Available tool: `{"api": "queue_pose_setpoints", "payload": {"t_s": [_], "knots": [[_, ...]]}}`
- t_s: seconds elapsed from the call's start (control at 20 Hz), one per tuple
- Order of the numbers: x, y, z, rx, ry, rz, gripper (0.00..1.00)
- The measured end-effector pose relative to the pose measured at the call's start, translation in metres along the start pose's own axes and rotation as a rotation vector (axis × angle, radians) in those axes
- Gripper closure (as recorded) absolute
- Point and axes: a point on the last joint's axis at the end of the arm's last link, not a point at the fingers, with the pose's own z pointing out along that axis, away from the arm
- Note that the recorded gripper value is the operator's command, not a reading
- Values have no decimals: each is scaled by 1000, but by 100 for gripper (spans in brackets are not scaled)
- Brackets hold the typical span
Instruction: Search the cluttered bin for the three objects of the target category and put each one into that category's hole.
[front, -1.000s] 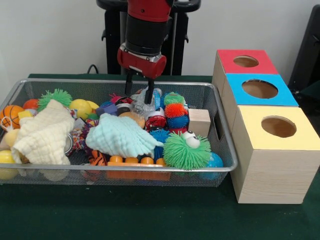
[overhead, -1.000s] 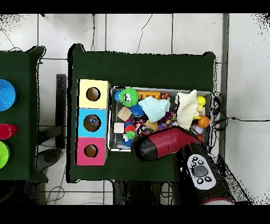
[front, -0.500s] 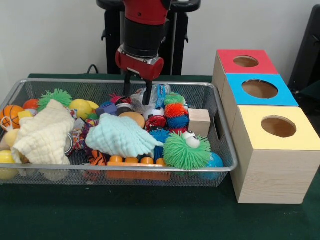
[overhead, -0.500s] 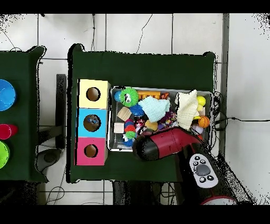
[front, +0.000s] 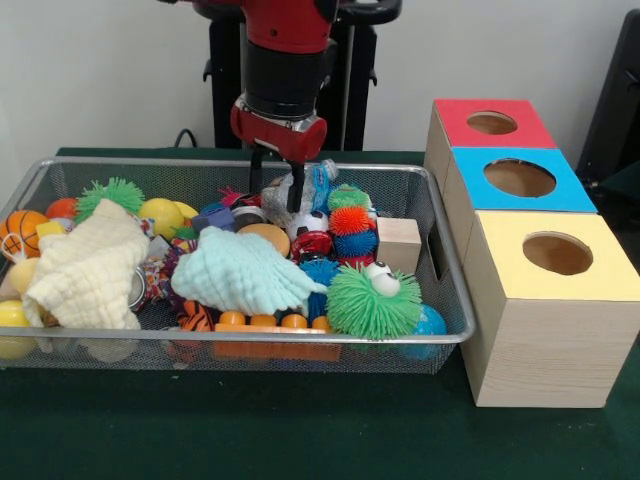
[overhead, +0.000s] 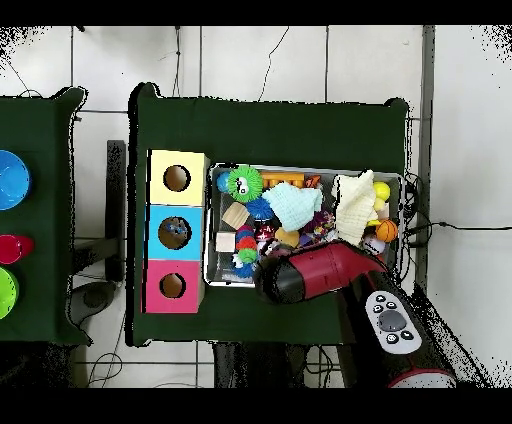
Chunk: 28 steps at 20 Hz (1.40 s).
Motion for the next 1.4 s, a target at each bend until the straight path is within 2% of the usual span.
{"api": "queue_pose_setpoints", "payload": {"t_s": [0.4,0.6,0.85,1.15,1.4], "knots": [[15,5,1,-19,50,25,0],[26,10,-8,-24,79,52,0],[34,20,-33,-21,117,87,0],[36,23,-48,-14,126,100,0],[38,23,-47,-13,132,99,0]]}}
